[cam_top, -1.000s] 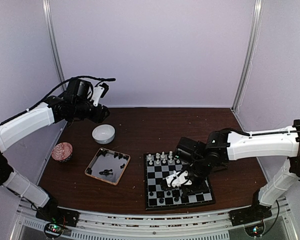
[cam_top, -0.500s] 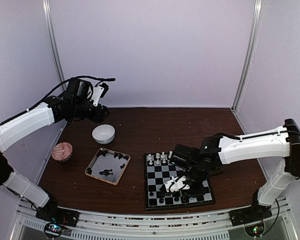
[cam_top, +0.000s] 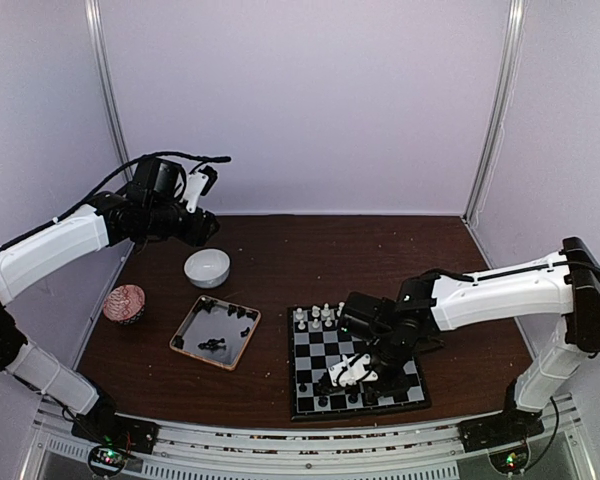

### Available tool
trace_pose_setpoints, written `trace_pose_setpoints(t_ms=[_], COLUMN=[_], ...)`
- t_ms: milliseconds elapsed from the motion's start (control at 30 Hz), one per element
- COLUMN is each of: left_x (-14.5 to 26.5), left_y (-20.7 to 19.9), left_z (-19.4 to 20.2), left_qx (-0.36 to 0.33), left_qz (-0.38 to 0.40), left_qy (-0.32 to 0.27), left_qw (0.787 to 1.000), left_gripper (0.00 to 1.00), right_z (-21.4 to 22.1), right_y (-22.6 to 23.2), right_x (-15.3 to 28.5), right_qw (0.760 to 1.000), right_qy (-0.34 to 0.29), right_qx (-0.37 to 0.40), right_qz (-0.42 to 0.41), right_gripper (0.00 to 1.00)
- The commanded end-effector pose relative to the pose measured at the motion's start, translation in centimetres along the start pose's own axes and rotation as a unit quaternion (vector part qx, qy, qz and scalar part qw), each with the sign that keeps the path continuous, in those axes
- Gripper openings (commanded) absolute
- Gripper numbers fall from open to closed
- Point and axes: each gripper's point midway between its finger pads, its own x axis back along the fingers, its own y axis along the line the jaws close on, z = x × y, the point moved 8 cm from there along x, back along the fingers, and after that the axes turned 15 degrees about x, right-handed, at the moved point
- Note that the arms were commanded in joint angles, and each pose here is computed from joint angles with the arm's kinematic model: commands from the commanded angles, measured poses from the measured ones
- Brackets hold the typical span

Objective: Set up the chess pieces on the board
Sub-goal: Place the queen at d8.

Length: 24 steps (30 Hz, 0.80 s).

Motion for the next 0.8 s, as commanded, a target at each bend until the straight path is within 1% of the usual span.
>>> trace_pose_setpoints(t_ms=[0,300,533,667,767], left_x=[0.5,0.4,0.2,0.1,0.1], left_y=[0.0,-0.1,-0.2,-0.2,-0.2], left_z=[-1.0,-1.0,-0.9,-0.9,-0.9], left_qx=[0.002,0.001,0.001,0.001,-0.001], left_qz=[0.007,0.012,0.014,0.014,0.013], left_qy=[-0.024,-0.021,-0.018,-0.017,-0.015], left_qw=[1.0,1.0,1.0,1.0,1.0], left_gripper=[0.48,0.48,0.48,0.48,0.48], right_z=[0.1,0.2,0.1,-0.2,-0.5], right_y=[-0.1,-0.1,-0.1,-0.2,0.1], right_x=[-0.6,-0.7,-0.2,0.9,2.4], right_qw=[1.0,1.0,1.0,1.0,1.0], right_qy=[0.014,0.022,0.017,0.011,0.0], right_qx=[-0.003,-0.004,-0.003,-0.001,0.007], right_qz=[0.01,0.007,0.011,0.022,0.024], right_gripper=[0.0,0.03,0.19,0.25,0.36])
